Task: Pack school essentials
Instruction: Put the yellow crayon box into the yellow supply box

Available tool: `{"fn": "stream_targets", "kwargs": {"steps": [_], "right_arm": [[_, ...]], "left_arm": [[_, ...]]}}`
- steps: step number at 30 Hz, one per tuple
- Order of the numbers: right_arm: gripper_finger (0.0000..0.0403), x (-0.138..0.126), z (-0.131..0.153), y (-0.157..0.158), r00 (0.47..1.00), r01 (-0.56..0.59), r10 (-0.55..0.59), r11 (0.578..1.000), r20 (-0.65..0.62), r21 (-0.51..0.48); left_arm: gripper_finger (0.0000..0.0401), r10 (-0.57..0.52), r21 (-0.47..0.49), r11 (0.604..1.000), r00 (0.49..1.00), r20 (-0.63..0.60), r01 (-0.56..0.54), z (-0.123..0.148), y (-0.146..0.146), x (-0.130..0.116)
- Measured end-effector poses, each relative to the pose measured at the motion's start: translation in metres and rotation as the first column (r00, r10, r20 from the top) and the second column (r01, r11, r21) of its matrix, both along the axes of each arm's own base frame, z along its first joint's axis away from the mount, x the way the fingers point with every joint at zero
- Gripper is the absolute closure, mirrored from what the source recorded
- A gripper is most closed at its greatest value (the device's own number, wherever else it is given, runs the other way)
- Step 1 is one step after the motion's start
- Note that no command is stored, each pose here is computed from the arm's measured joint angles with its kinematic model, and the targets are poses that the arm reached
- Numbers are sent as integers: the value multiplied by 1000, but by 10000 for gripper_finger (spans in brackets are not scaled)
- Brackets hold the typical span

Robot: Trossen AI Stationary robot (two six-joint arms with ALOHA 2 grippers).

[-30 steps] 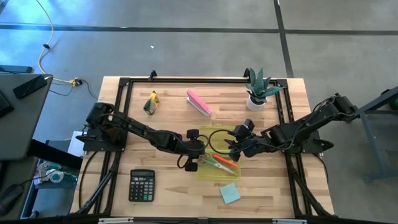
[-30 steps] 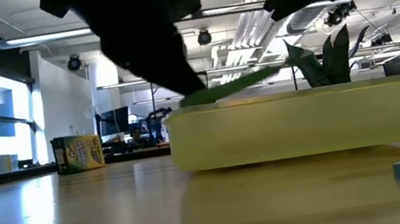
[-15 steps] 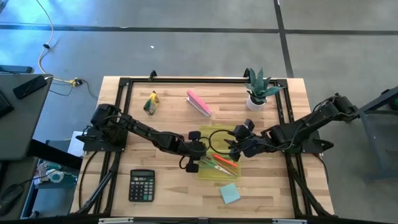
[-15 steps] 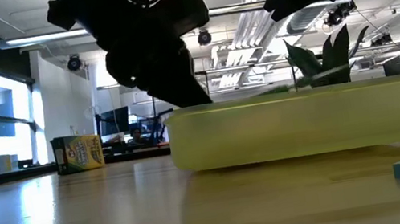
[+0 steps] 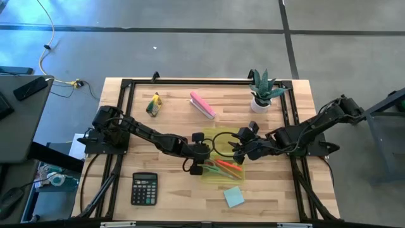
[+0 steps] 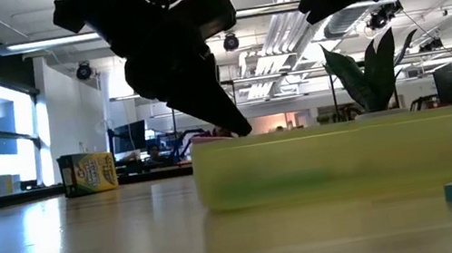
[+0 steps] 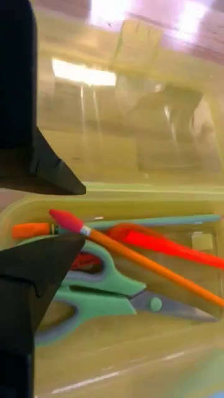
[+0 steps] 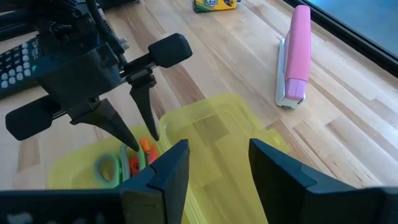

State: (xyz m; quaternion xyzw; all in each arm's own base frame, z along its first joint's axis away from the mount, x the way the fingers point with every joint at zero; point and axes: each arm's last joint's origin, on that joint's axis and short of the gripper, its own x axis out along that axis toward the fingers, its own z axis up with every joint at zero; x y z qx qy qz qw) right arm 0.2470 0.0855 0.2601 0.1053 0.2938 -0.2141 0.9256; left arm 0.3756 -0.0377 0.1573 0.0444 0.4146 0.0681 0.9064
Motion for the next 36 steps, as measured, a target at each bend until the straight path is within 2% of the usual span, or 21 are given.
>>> {"fn": "stream_targets", "kwargs": {"steps": [4,9,20,26,31,36], "right_arm": [[245,0,0,0,1000,0,0,1000,0,0],[245,0,0,0,1000,0,0,1000,1,1],[245,0,0,0,1000,1,-1,1000,3,2],[245,0,0,0,1000,2,-2,1000,2,3],[245,0,0,0,1000,2,-2,1000,2,3],[245,0,0,0,1000,2,-2,1000,2,3]], "left_arm": [[276,13,6,1000,1000,-6,-13,3,1,-2],[274,-2,22,1000,999,-35,2,23,2,-14],[280,75,-12,997,991,-109,-77,86,9,-70],[281,191,40,981,974,-122,-187,118,14,-110],[281,321,112,945,936,-143,-307,134,25,-144],[281,392,98,920,904,-168,-381,146,37,-170]]}}
